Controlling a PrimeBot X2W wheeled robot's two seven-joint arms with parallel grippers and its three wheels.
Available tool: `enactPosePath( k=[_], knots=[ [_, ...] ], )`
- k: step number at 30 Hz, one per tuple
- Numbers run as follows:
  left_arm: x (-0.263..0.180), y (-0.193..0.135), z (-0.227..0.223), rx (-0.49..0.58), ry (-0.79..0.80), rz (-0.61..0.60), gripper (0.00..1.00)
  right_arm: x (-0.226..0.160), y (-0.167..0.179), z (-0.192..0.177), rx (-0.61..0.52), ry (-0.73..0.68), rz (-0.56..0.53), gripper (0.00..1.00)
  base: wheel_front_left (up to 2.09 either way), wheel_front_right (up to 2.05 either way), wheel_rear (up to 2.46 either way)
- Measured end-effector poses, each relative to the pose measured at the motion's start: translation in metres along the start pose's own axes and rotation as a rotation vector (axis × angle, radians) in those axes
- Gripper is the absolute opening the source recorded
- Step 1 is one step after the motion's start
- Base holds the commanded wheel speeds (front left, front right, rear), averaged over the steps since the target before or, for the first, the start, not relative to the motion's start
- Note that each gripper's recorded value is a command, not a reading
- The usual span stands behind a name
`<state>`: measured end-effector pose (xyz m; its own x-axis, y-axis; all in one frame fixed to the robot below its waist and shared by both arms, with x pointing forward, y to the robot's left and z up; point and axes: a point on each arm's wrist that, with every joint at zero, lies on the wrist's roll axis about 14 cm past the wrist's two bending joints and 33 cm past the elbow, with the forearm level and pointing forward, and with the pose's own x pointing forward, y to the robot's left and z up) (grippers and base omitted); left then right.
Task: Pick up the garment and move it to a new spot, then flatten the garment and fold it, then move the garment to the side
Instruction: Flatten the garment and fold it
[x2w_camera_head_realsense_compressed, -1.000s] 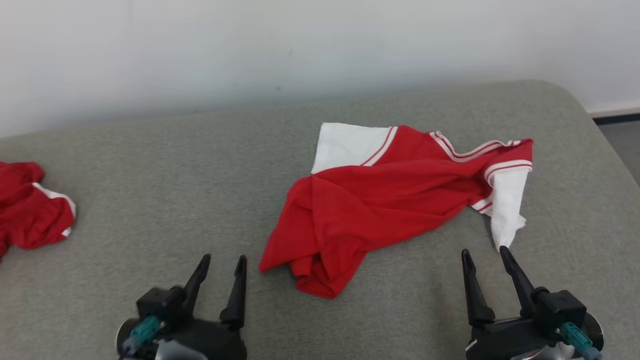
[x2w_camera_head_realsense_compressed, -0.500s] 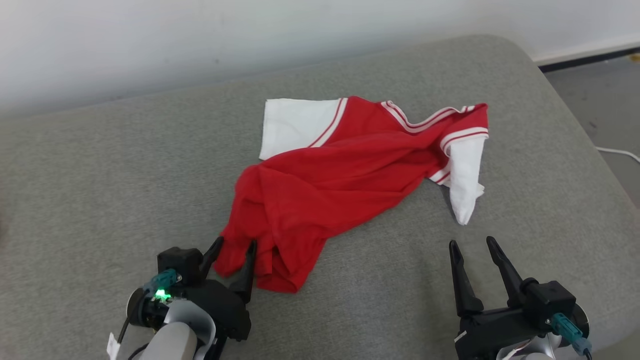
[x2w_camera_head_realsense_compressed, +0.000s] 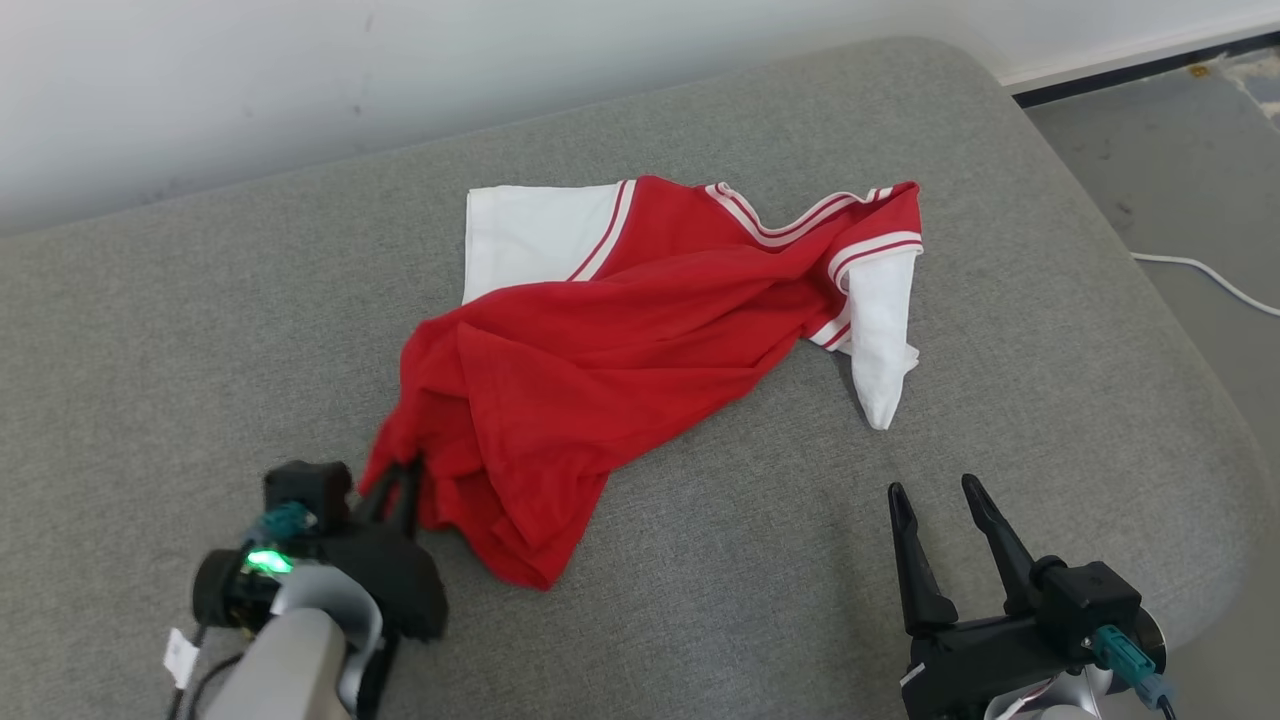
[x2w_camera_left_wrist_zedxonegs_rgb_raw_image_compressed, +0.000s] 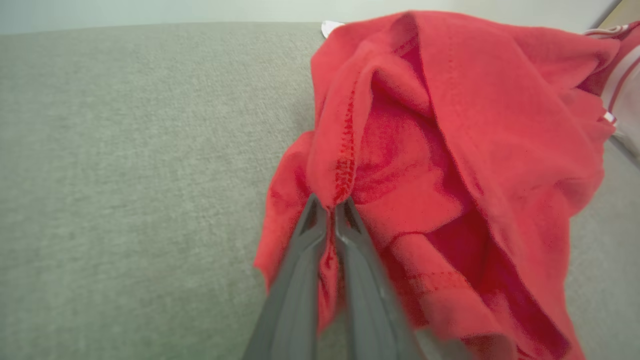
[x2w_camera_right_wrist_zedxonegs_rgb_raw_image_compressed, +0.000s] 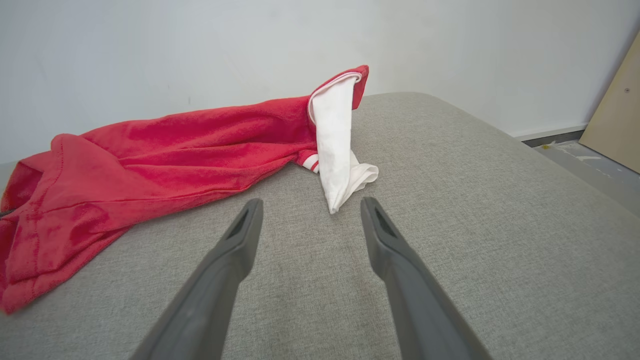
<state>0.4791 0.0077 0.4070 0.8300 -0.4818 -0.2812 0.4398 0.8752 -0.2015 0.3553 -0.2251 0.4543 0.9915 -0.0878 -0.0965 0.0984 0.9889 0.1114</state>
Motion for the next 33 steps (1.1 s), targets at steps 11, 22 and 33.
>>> enactPosePath(
  k=[11, 22, 33],
  knots=[
    [0.019, 0.058, 0.087, 0.106, -0.227, 0.162, 0.0, -0.002, -0.001, -0.002, -0.008, 0.006, -0.003, 1.0, 0.0, 0.0, 0.0],
    [0.042, 0.091, 0.092, 0.115, -0.208, 0.225, 1.0, 0.003, -0.003, -0.013, -0.021, 0.045, -0.009, 1.0, 0.0, 0.0, 0.0],
    [0.027, 0.064, 0.069, 0.04, -0.186, 0.173, 1.0, 0.019, 0.01, -0.012, -0.019, 0.038, 0.035, 1.0, 0.0, 0.0, 0.0]
  ],
)
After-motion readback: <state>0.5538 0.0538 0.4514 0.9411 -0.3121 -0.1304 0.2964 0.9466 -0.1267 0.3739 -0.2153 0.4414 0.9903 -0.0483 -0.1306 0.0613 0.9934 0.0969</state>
